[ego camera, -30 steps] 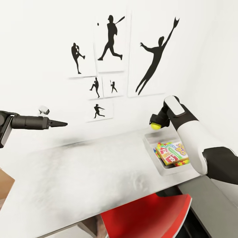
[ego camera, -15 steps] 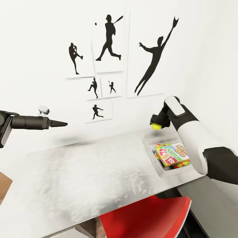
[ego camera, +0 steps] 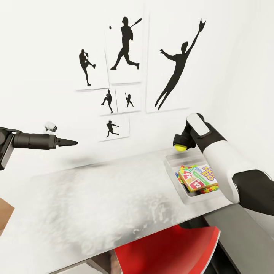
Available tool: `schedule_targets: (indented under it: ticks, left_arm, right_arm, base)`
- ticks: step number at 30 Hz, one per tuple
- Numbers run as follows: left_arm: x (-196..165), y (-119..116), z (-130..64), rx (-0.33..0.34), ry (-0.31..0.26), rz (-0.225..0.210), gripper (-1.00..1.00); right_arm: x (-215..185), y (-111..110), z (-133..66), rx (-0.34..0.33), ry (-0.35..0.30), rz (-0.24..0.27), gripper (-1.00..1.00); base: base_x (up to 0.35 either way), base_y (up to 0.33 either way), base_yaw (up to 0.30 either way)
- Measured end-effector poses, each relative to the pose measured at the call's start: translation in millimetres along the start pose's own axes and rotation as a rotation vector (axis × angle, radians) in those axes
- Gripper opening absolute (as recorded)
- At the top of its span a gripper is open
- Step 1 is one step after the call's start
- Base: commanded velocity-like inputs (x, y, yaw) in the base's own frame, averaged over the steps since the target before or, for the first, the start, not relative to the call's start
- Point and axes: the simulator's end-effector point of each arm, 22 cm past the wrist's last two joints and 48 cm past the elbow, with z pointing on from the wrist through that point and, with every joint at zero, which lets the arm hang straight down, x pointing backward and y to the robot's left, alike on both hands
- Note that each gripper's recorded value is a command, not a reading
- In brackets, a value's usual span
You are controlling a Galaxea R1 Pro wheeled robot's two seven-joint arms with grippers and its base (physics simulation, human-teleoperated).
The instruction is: Put all the toys in the child's room - the three board games (two on the bed and one on the table), the two jigsaw puzzles on the table, and the tennis ball on the table - inside the toy box on the table in the child's room.
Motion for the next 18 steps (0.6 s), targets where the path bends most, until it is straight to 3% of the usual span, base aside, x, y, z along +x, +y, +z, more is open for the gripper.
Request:
schedule_targets:
  ticks: [18]
  left_arm:
    - [0.1, 0.2, -0.4, -0.001, 0.0, 0.0, 1.0]
  right_arm:
    - [8.0, -6.1, 8.8, 0.019, 0.024, -0.005, -1.0]
  base:
    - [0.0, 0.0, 0.0]
